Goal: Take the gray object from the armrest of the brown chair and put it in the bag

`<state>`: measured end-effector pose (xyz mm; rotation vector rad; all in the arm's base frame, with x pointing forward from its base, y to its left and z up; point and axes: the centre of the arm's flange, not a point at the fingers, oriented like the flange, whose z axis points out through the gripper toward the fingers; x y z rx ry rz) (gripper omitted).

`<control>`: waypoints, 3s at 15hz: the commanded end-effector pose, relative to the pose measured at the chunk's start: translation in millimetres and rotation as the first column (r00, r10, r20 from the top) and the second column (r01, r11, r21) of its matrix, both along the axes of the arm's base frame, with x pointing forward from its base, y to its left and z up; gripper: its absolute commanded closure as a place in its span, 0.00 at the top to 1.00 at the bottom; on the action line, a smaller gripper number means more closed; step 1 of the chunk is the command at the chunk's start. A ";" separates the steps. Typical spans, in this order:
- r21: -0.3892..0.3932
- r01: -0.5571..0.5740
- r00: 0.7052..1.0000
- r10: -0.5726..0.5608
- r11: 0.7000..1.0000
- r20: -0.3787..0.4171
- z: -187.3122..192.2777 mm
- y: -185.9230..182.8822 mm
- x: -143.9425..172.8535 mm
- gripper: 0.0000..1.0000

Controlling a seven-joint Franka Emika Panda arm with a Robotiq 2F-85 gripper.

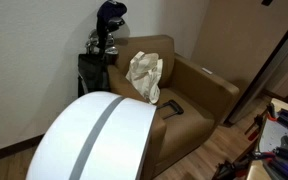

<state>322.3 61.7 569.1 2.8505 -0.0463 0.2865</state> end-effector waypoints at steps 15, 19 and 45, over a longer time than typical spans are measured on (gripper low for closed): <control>0.228 0.243 0.968 -0.251 0.943 0.007 -101.2 -108.6 190.2 1.00; 0.150 0.384 0.923 -0.376 0.911 -0.082 -189.2 -164.3 223.8 1.00; 0.304 0.649 0.757 -0.552 0.697 -0.350 -299.2 -372.6 210.2 1.00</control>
